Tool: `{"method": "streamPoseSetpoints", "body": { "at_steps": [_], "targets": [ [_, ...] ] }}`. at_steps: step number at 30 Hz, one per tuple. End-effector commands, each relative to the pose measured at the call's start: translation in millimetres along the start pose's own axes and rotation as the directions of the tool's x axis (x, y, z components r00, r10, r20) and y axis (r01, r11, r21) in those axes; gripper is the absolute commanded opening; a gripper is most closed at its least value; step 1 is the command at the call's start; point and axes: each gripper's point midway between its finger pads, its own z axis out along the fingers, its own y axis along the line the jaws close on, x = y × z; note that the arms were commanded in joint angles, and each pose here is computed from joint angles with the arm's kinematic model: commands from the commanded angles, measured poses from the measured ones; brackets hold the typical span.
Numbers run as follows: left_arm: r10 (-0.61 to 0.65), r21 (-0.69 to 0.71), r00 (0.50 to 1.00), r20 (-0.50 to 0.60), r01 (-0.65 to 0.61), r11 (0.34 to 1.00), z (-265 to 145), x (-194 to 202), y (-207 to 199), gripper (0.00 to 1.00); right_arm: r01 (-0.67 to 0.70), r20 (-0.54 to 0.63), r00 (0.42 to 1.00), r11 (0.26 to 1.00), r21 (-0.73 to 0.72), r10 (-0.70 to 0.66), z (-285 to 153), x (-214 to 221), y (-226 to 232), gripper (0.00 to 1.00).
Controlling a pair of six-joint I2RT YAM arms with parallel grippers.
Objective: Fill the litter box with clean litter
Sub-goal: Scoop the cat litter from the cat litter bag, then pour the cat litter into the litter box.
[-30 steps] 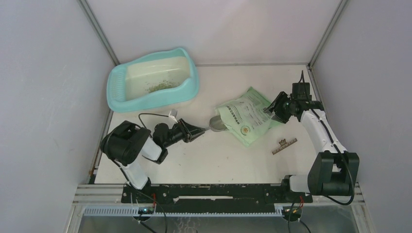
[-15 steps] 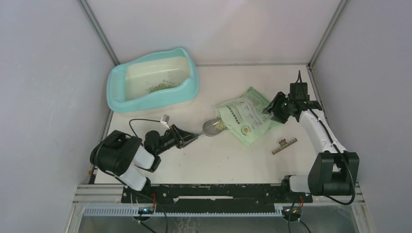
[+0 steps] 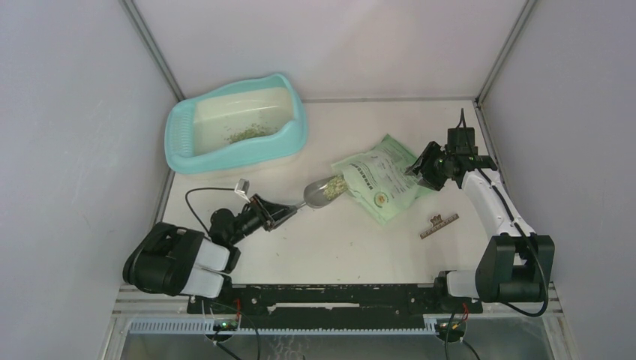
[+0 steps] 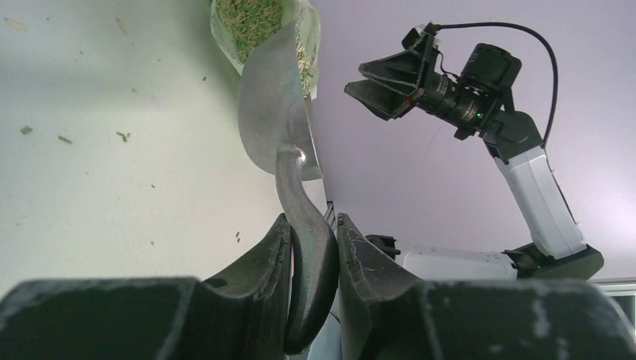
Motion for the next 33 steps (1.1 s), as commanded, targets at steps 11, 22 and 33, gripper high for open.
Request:
{"method": "streamPoseSetpoints", "body": {
  "at_steps": [11, 22, 33],
  "targets": [
    [0.086, 0.115, 0.994, 0.061, -0.093, 0.989, -9.2, -22.9, -51.7, 0.15, 0.036, 0.043, 0.998, 0.998, -0.058, -0.034, -8.3, -8.9, 15.6, 0.60],
    [0.174, 0.097, 0.975, 0.138, -0.188, 0.977, -8.3, -74.9, -108.3, 0.16, 0.036, 0.031, 0.999, 0.996, -0.082, -0.034, -6.4, -8.1, 19.9, 0.60],
    [0.234, 0.050, 0.929, 0.287, -0.258, 0.965, -25.8, -157.5, -163.7, 0.16, 0.044, 0.018, 0.999, 0.994, -0.095, -0.042, -5.3, -6.2, 21.6, 0.61]
  ]
}}
